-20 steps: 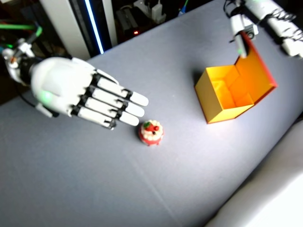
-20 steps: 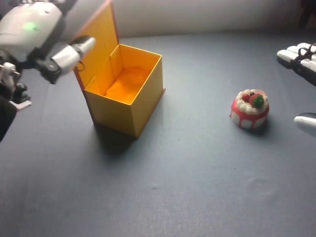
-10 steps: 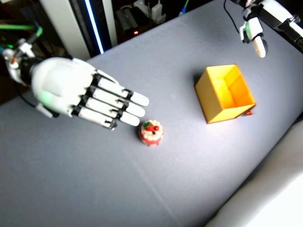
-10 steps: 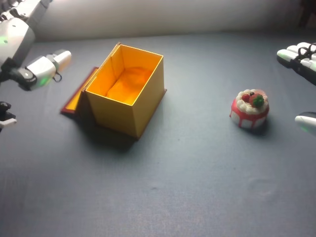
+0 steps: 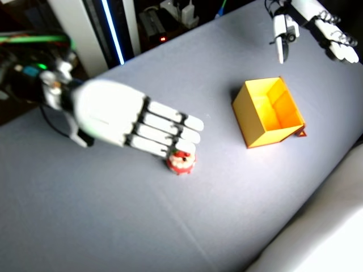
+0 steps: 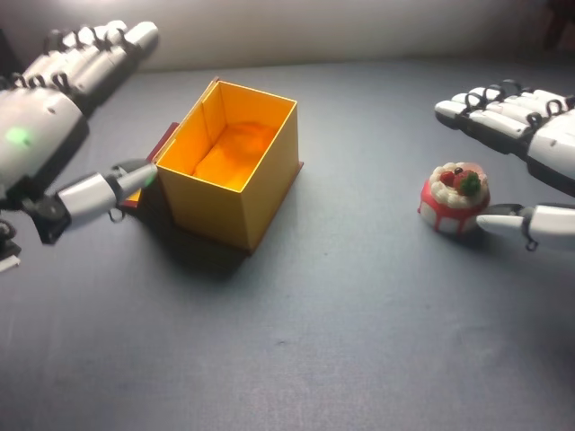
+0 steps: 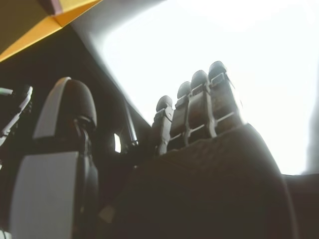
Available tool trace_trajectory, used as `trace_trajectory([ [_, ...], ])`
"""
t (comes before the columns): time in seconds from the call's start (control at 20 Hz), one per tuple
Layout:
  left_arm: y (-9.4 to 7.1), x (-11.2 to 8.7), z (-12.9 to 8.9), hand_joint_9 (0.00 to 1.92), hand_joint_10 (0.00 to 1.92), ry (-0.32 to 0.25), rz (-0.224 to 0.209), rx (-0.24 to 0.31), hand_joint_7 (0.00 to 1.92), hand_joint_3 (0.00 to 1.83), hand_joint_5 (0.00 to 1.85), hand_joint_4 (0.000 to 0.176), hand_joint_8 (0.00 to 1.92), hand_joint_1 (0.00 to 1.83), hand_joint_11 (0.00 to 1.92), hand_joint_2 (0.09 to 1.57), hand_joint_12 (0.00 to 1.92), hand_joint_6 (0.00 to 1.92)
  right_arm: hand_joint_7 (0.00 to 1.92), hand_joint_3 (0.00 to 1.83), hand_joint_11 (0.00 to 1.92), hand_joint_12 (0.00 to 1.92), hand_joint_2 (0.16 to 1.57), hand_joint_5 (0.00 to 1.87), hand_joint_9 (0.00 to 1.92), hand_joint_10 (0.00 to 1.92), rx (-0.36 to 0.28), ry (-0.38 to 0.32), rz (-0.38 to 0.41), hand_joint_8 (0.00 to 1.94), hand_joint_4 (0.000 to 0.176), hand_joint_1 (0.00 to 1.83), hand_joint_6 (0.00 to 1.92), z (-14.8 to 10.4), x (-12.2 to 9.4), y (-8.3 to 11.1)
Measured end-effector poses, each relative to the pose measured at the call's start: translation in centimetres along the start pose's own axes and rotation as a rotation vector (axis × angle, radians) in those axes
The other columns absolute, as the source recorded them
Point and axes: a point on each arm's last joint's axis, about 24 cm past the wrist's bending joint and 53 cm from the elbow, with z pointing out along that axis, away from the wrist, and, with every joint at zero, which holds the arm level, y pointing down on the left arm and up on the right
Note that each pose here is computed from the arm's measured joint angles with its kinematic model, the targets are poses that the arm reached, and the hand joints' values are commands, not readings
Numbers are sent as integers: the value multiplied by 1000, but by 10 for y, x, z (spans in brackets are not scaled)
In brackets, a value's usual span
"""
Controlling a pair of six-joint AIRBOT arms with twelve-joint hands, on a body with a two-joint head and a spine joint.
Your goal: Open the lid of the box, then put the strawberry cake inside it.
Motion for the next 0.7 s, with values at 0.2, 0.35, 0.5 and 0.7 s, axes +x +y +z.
trace_trajectory([
  [0.2, -11, 22, -15, 0, 0, 82, 23, 39, 0, 0, 0, 150, 0, 784, 0, 1237, 0, 0, 0, 0, 0, 0, 1167, 0, 0, 0, 41, 68, -44, 0, 0, 885, 0, 26, 17, -6],
  [0.35, -13, 25, -21, 0, 0, 100, 26, 44, 0, 2, 0, 125, 0, 849, 0, 1243, 0, 0, 0, 0, 0, 0, 1148, 0, 0, 0, 82, 112, -60, 0, 0, 935, 0, 33, 28, -19],
  [0.5, -18, 21, -23, 0, 0, 90, 33, 65, 0, 8, 0, 109, 0, 858, 0, 1259, 0, 0, 0, 0, 0, 0, 1118, 0, 0, 0, 110, 132, -68, 0, 0, 1020, 0, 38, 31, -26],
  [0.7, -25, 21, -24, 0, 0, 89, 29, 90, 0, 5, 0, 92, 0, 850, 0, 1260, 0, 0, 36, 41, 1, 457, 1079, 32, 70, 17, 125, 155, -68, 13, 0, 1107, 4, 46, 39, -29],
])
